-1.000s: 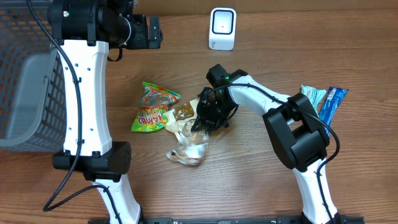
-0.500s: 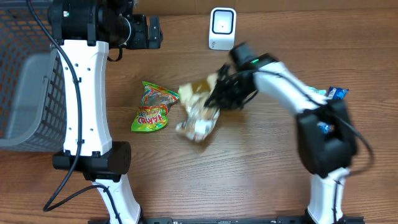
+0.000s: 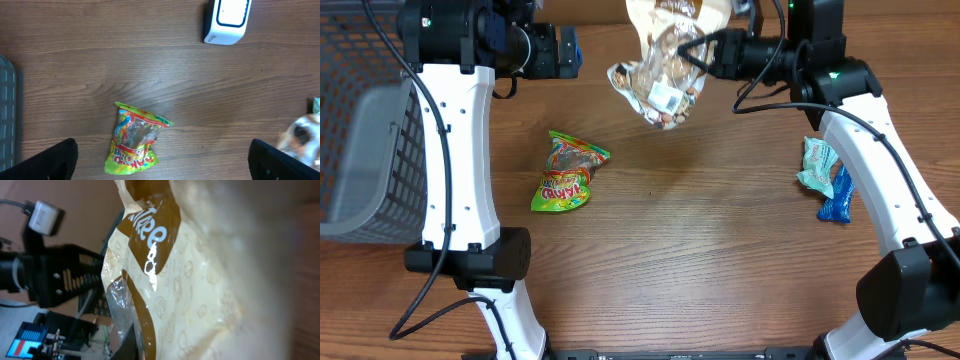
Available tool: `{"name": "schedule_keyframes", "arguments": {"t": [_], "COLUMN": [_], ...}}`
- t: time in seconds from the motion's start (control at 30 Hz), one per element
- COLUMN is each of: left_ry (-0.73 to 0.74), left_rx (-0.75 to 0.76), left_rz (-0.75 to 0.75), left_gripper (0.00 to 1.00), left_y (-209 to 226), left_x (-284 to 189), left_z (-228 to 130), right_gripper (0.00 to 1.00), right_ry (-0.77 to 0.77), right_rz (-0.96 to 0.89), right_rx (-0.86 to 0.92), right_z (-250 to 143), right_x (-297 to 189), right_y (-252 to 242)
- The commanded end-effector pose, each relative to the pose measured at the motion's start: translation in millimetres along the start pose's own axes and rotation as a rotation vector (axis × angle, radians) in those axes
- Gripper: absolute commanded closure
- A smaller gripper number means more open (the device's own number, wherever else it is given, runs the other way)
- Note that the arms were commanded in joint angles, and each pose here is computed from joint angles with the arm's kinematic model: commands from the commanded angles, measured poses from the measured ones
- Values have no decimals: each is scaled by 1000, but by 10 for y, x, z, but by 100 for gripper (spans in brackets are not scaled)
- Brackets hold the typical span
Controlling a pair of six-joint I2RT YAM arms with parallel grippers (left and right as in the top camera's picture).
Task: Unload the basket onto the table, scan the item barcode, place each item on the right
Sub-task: 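Lift the cookie bag and hold it over the white scanner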
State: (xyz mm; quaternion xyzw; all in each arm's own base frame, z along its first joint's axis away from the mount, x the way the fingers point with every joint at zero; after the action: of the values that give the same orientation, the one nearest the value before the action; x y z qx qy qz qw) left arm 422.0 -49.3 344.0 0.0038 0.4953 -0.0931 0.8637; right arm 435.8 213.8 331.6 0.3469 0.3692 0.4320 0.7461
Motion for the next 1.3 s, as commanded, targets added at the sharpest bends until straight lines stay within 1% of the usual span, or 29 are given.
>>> {"name": "schedule_keyframes", "arguments": {"t": [0.0,0.17,0.37,0.47,0.57,0.6,0.63,0.73,0.77,0.83,0.97,1.07,1.17,1.23,1.27], "left_ry": [-9,-9,-9,-9,-9,-9,-9,-9,-9,-9,-9,-9,-9,-9,-9], "left_rx": [-16,-16,-16,-16,-16,-16,-16,-16,-16,-16,-16,-16,-16,-16,-16], "left_rz": [-2,-2,-2,-2,-2,-2,-2,-2,-2,-2,-2,-2,-2,-2,-2], "left_gripper": [0,0,0,0,0,0,0,0,0,0,0,0,0,0,0], "left_y": [12,12,12,12,12,12,12,12,12,12,12,12,12,12,12], "left_x": [-4,-4,-4,-4,-4,-4,-4,-4,-4,-4,-4,-4,-4,-4,-4], "left_z": [24,24,24,24,24,24,24,24,24,24,24,24,24,24,24], "right_gripper": [96,96,96,96,96,96,96,96,96,96,96,96,96,96,96], "right_ry": [-30,-79,-119,-180,-294,-357,-394,-492,-529,-564,-609,-628,-598,-556,-543], "right_rz": [58,130,111,47,-149,-291,-380,-601,-693,-798,-921,-998,-1057,-1109,-1123], "right_rx": [20,20,5,-30,-76,-137,-193,-361,-444,-550,-719,-855,-1006,-1151,-1187], "right_z": [109,310,404,478,567,600,622,705,741,781,881,993,1035,1038,1032], "right_x": [-41,-208,-293,-284,-229,-196,-177,-173,-166,-138,-18,91,245,406,454], "right_y": [188,284,222,135,-116,-249,-307,-359,-354,-349,-409,-582,-770,-979,-1050]}}
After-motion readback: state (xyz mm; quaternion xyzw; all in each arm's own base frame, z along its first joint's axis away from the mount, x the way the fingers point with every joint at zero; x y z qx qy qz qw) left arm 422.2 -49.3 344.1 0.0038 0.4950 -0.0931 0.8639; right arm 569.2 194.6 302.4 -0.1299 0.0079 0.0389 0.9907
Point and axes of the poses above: each gripper's point midway between its finger pads, its own x axis out along the fingers, its own y axis along the line the jaws close on, z = x × y, the point moved 3 cm from there along -x, back along the fingers, and after that the axes turned 8 degrees about x, right-handed, at the moved point
